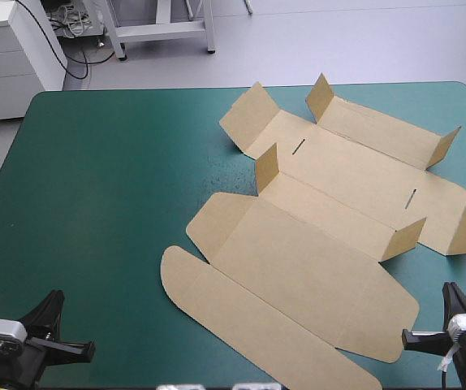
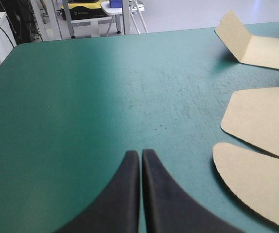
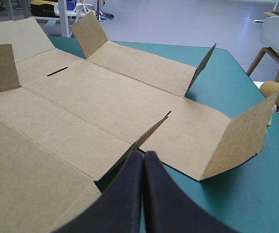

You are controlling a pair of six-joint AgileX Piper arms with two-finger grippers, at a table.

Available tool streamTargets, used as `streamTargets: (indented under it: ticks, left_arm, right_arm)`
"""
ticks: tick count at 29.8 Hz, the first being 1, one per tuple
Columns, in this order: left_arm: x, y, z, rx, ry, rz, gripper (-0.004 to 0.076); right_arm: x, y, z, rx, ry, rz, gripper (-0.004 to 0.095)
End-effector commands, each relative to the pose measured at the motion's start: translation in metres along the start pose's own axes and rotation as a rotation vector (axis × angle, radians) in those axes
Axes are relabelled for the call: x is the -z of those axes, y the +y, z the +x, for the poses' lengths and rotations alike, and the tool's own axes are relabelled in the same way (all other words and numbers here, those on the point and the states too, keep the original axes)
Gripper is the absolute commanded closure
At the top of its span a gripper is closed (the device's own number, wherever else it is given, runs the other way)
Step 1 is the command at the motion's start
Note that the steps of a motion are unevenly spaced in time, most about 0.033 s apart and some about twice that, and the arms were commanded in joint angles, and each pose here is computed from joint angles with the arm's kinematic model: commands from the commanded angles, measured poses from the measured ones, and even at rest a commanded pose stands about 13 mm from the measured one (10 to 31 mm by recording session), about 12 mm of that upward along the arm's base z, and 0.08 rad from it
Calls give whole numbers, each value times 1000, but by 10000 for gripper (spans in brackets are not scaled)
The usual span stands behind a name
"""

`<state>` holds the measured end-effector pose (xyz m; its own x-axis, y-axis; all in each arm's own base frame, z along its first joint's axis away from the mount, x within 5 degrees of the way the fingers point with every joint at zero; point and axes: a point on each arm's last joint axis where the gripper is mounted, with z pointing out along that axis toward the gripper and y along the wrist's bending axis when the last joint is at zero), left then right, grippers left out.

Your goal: Fold the box

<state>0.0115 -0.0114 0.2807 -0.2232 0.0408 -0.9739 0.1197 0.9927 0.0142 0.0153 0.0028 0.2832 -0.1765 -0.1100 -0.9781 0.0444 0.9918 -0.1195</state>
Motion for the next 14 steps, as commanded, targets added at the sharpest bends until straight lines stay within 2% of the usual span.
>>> streamTargets:
  ticks: [1,14]
  left_arm:
    - [7,0,-13,10,-113,0,731]
    - [7,0,-13,10,-113,0,731]
  right_arm:
    - [8,-2,-13,6,-117,29,929]
    - [8,-2,-13,8,-117,27,920]
